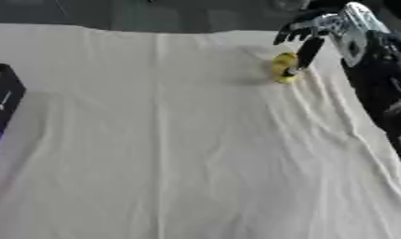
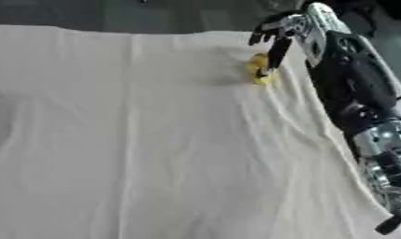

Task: Pick up the objects with one hand, pass them to the other hand, and then place them into the box on the other side of the table.

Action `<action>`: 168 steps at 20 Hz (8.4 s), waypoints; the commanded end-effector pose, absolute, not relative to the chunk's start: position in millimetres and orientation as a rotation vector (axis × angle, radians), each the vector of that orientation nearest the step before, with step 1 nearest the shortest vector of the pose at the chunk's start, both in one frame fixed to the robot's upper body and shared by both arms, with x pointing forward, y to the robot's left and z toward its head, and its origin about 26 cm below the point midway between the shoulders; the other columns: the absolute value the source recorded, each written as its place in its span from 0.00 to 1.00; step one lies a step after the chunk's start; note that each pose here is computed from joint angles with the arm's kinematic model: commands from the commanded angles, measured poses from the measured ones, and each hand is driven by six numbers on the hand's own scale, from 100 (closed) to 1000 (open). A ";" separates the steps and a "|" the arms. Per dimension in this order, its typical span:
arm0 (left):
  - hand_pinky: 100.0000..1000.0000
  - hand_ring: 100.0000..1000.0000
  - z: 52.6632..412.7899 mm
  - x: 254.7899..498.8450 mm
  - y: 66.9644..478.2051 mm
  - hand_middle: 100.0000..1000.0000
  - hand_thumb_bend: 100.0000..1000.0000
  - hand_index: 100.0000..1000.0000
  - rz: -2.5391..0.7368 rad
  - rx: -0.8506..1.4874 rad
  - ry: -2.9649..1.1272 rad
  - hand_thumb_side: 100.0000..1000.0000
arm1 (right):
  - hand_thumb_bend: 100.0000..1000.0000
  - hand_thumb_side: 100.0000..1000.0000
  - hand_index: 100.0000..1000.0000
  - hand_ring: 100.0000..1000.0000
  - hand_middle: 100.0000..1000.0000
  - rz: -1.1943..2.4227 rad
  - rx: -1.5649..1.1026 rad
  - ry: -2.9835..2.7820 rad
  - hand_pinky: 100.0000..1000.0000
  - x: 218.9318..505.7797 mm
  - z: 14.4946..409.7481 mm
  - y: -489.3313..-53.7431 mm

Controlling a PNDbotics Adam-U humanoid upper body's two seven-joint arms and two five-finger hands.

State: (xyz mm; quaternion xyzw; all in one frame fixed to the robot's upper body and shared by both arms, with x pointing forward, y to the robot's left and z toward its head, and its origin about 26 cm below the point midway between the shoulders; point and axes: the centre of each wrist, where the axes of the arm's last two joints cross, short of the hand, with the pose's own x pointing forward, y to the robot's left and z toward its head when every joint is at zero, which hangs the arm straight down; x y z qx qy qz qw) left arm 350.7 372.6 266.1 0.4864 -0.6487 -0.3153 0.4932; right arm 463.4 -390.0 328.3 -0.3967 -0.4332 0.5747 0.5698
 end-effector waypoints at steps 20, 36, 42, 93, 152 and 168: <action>0.76 0.70 282.5 344.5 381.3 0.61 0.74 0.68 -0.737 1.252 -1.588 0.33 | 0.44 0.01 0.87 0.95 0.90 1.271 -1.141 -0.964 0.93 450.8 353.4 -410.2; 0.76 0.70 281.0 344.2 381.8 0.61 0.73 0.68 -0.719 1.250 -1.593 0.33 | 0.41 0.00 0.87 0.95 0.90 1.273 -1.220 -0.875 0.93 454.5 343.2 -414.1; 0.76 0.70 281.2 344.4 381.6 0.61 0.73 0.68 -0.716 1.247 -1.597 0.34 | 0.32 0.00 0.84 0.94 0.86 1.287 -1.177 -0.864 0.93 458.5 338.5 -408.5; 0.75 0.69 269.6 345.4 379.5 0.60 0.72 0.66 -0.740 1.192 -1.595 0.34 | 0.00 0.00 0.43 0.57 0.34 0.689 -0.479 -1.772 0.75 374.5 264.7 -305.3; 0.72 0.70 254.1 387.2 165.2 0.69 0.89 0.79 -1.617 0.877 -1.542 0.33 | 0.00 0.00 0.51 0.59 0.42 0.922 -0.085 -2.120 0.77 355.7 179.8 -54.6; 0.70 0.65 266.3 356.6 163.5 0.62 0.84 0.73 -1.628 0.867 -1.656 0.41 | 0.00 0.00 0.51 0.58 0.42 0.936 -0.185 -2.116 0.77 362.1 165.6 -55.7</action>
